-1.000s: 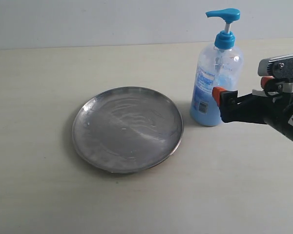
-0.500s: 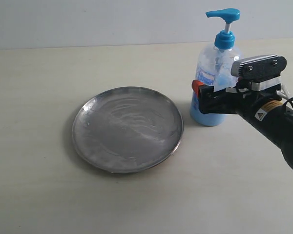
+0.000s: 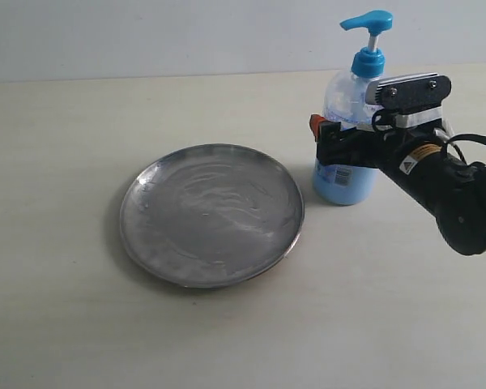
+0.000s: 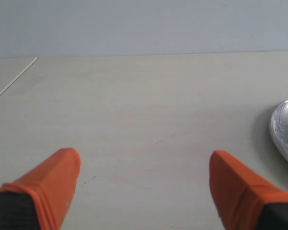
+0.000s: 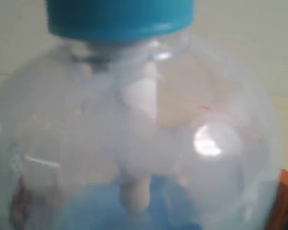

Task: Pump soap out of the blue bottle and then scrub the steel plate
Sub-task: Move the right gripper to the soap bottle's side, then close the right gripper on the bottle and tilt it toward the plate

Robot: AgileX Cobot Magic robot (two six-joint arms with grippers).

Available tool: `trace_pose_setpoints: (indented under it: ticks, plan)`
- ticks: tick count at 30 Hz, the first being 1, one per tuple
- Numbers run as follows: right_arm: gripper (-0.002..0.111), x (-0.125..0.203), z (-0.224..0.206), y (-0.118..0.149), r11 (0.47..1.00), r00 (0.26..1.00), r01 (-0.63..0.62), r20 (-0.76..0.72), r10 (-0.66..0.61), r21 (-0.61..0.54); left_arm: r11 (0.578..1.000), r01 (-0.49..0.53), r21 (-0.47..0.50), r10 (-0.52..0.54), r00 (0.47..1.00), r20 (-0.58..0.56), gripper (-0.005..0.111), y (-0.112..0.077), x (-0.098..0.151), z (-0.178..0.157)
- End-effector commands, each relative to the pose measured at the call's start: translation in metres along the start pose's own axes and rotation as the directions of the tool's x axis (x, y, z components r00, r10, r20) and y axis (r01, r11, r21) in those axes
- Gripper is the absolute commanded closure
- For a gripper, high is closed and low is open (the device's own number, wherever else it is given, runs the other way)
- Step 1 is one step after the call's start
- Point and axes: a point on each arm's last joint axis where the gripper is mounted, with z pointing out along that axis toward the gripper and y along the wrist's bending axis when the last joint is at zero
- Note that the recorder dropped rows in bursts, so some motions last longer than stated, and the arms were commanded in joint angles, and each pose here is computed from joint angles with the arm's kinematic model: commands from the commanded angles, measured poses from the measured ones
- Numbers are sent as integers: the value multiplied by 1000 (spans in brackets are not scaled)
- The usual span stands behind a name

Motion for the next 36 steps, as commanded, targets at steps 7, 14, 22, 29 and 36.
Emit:
trace_pose_setpoints:
  ticks: [7, 14, 22, 29, 36]
  plan:
    - [82, 6, 7, 2, 1000, 999, 11, -31, -11, -16, 1000, 12, 0, -12, 1000, 1, 32, 0, 0, 0]
    - [108, -8, 3, 7, 997, 999, 43, 8, -42, -68, 1000, 12, 0, -12, 1000, 1, 32, 0, 0, 0]
    - [108, -23, -2, 8, 996, 998, 65, 5, -64, -65, 1000, 12, 0, -12, 1000, 1, 32, 0, 0, 0]
    - [108, -33, -7, 15, 984, 987, 161, 22, -160, -83, 1000, 12, 0, -12, 1000, 1, 32, 0, 0, 0]
    - [108, -35, -11, 42, 964, 964, 265, 30, -265, -25, 1000, 12, 0, -12, 1000, 1, 32, 0, 0, 0]
